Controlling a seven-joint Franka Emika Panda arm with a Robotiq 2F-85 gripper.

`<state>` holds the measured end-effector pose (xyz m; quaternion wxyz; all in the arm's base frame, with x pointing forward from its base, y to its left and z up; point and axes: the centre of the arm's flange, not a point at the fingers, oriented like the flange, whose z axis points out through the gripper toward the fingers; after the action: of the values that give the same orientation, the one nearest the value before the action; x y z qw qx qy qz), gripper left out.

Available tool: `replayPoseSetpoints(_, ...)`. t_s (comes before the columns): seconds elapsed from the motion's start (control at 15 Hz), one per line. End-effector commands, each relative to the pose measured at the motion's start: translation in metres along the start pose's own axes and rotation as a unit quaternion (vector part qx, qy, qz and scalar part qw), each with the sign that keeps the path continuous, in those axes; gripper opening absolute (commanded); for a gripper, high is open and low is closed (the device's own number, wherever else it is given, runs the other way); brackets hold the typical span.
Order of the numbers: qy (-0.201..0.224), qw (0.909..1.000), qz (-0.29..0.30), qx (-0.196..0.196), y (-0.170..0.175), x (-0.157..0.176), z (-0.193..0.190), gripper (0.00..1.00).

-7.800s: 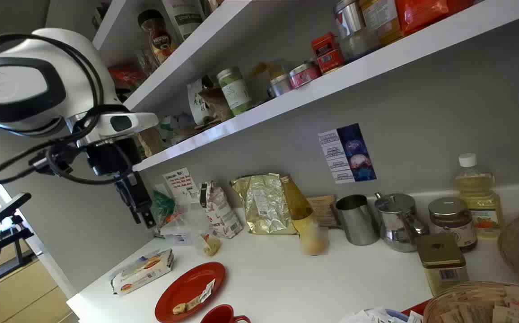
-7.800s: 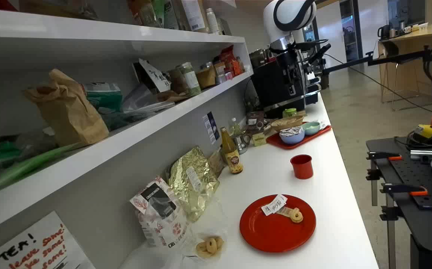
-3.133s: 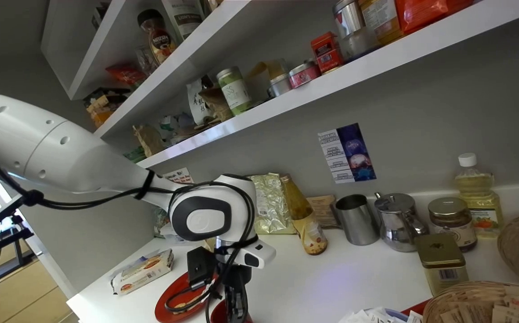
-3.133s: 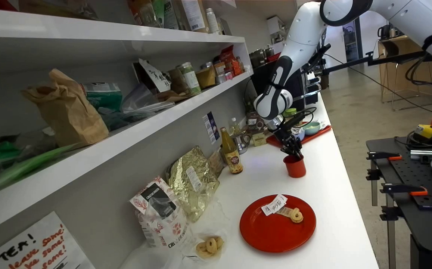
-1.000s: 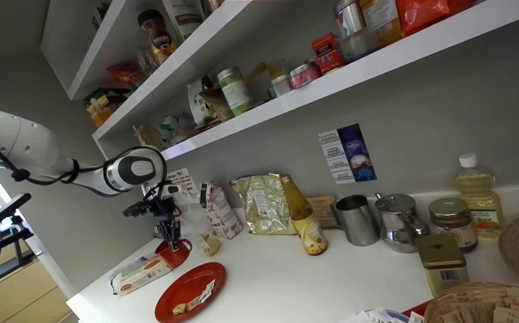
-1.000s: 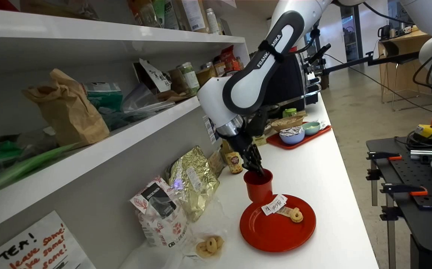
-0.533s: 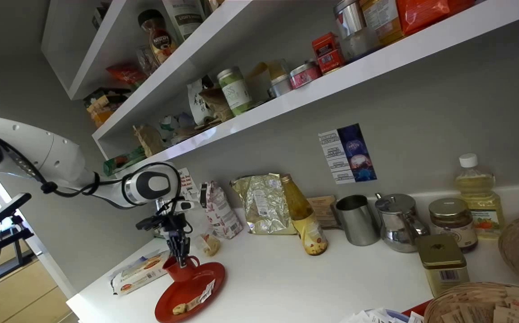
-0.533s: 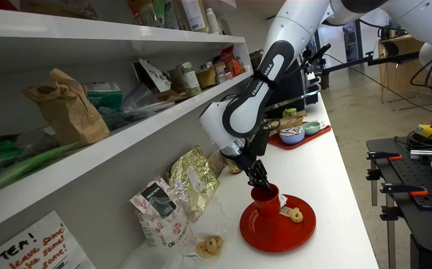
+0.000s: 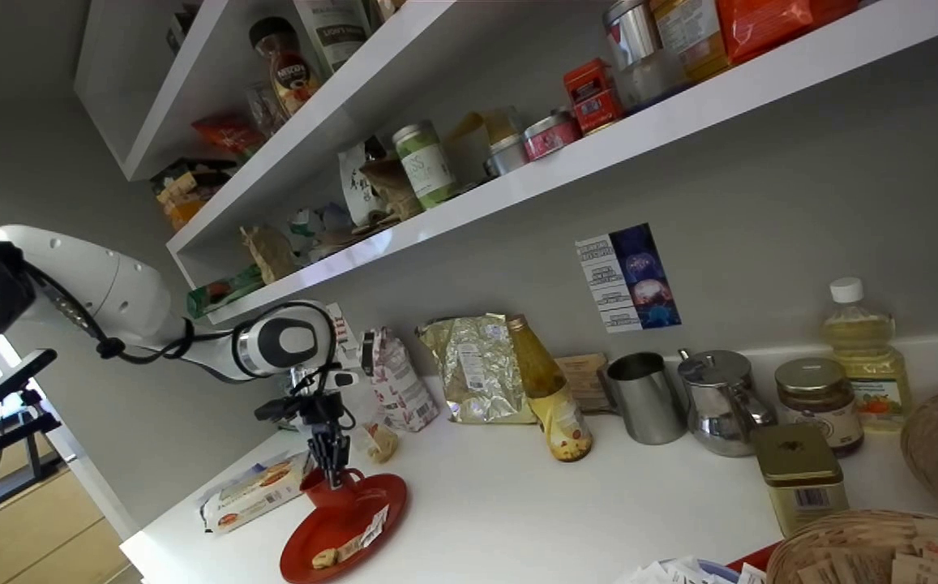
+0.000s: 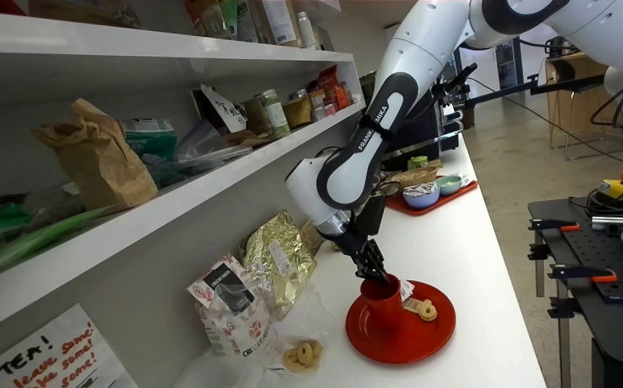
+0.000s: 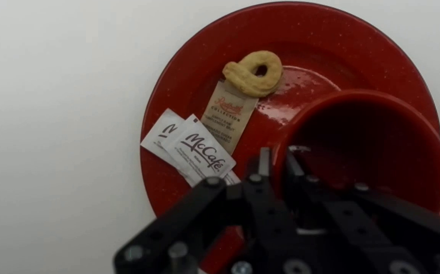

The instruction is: Put the cup on the plate

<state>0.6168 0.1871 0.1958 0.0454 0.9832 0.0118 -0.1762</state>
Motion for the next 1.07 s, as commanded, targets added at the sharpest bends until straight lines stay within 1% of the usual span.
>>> replayPoseSetpoints(0.0, -0.024, 0.9996, -0.004, 0.013, -0.009, 0.012, 0.003, 0.02)
replayPoseSetpoints(0.33, -0.033, 0.9993, -0.004, 0.016, -0.015, 0.014, 0.01, 0.02)
replayPoseSetpoints(0.67, -0.03, 0.9988, 0.009, 0.039, -0.012, 0.018, 0.007, 0.02)
replayPoseSetpoints(1.0, -0.037, 0.9983, 0.014, 0.042, -0.007, 0.023, 0.015, 0.02)
